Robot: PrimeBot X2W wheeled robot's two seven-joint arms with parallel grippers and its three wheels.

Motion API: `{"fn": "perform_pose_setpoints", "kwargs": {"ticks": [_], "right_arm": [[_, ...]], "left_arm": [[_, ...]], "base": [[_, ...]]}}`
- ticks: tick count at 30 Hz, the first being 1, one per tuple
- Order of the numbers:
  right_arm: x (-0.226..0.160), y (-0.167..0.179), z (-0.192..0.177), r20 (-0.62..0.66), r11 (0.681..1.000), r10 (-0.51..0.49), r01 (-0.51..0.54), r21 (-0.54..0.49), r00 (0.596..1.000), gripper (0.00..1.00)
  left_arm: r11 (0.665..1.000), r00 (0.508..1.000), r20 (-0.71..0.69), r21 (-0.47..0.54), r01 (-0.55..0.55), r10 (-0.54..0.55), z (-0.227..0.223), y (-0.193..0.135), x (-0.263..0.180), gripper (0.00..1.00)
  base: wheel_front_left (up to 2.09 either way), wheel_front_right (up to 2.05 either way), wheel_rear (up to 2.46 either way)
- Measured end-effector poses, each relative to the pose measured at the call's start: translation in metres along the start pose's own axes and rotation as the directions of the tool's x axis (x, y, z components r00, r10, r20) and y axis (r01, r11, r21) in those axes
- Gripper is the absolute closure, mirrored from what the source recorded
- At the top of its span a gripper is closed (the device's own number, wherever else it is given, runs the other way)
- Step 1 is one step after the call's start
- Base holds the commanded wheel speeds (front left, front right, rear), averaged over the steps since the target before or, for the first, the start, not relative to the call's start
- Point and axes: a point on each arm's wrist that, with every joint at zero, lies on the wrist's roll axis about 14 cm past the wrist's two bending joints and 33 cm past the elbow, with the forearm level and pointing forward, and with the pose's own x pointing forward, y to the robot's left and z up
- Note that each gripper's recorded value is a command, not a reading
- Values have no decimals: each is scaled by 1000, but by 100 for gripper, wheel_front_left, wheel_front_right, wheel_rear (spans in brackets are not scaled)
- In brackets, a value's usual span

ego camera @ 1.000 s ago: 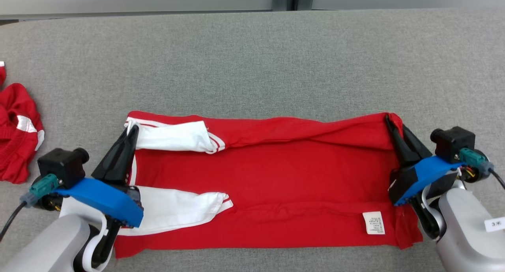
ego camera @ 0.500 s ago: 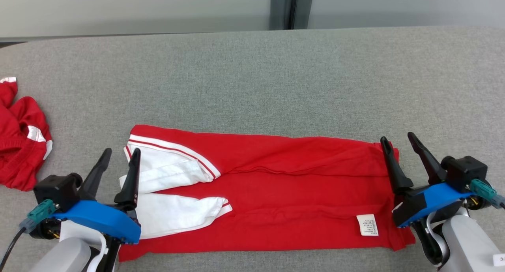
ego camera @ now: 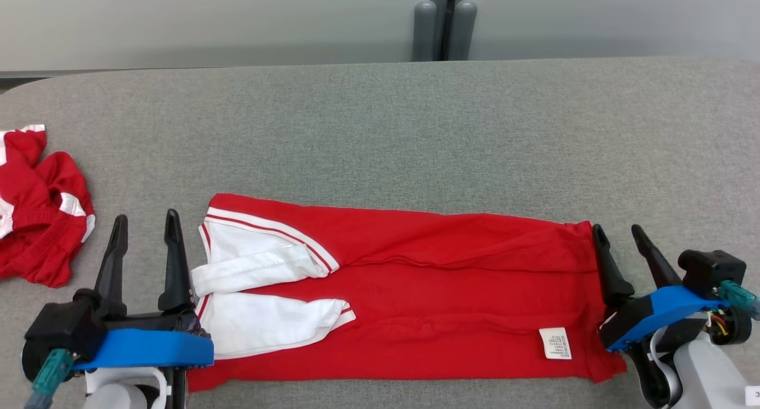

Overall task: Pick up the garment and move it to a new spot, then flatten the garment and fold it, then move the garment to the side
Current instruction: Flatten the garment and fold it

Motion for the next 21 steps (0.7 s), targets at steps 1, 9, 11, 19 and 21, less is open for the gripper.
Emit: {"fn": "perform_pose_setpoints", "kwargs": {"ticks": [1, 9, 11, 19, 21], "right_arm": [[0, 0, -4, -17, 1000, -4, 4, 8, 1000, 0], [-7, 1, -39, -145, 997, -33, 42, 61, 989, 0], [-9, 4, -45, -169, 997, -30, 42, 67, 985, 0], [-17, 16, -63, -222, 991, -15, 44, 126, 975, 100], [-18, 19, -65, -227, 990, -10, 42, 134, 974, 100]], "left_arm": [[1000, 1000, 9, 0, -12, 12, 1, 1, -2, 0], [995, 996, 48, 52, -81, 79, 3, 14, -16, 0], [994, 996, 46, 72, -84, 81, 2, 14, -19, 0], [992, 994, 53, 81, -100, 96, 1, 16, -24, 0], [992, 994, 49, 82, -99, 95, -1, 16, -25, 0]], "base": [[0, 0, 0], [0, 0, 0], [0, 0, 0], [0, 0, 0], [0, 0, 0]]}}
